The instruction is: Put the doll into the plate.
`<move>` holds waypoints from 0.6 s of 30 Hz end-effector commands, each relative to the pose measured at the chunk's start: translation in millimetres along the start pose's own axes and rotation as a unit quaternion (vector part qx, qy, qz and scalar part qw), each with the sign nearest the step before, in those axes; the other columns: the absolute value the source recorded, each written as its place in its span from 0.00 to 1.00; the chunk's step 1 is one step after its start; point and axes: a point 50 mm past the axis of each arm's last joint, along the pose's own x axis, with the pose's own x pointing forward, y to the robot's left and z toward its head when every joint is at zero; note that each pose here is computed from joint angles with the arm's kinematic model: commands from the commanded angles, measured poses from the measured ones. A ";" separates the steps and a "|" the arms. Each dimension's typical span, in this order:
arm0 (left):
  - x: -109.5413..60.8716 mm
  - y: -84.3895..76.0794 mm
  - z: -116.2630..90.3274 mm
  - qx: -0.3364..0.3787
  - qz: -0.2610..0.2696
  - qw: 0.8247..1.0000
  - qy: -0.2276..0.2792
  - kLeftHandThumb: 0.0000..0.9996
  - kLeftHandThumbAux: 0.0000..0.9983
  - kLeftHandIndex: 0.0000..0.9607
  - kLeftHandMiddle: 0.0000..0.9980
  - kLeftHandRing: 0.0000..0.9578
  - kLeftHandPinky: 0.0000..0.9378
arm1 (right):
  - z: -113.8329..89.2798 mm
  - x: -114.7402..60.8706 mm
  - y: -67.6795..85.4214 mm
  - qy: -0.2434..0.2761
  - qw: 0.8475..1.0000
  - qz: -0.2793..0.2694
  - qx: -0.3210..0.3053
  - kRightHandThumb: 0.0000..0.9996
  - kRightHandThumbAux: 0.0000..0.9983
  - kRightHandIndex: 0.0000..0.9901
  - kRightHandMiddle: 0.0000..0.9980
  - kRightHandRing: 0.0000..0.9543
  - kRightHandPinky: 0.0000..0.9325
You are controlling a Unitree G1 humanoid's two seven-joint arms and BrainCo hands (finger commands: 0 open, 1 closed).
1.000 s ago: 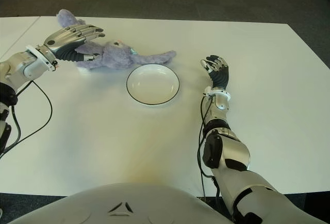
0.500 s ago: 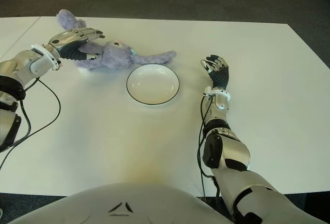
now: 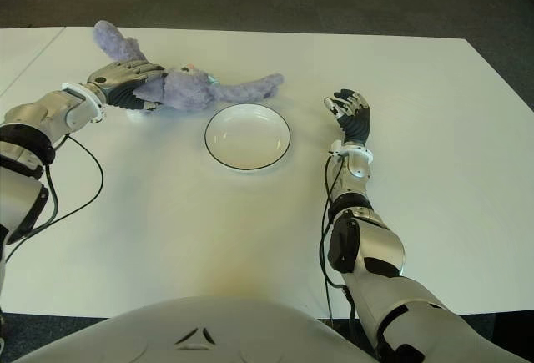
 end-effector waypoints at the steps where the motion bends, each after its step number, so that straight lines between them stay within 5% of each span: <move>1: 1.4 -17.1 4.5 0.071 -0.039 0.997 -0.005 0.27 0.40 0.00 0.00 0.00 0.00 | -106.2 -98.3 -13.0 0.239 0.968 -0.055 0.046 0.09 0.81 0.33 0.36 0.39 0.36; 18: -0.6 -46.5 12.8 0.106 -0.167 0.980 -0.012 0.19 0.37 0.04 0.00 0.00 0.00 | -105.2 -97.0 -13.9 0.237 0.969 -0.057 0.042 0.09 0.81 0.34 0.37 0.40 0.36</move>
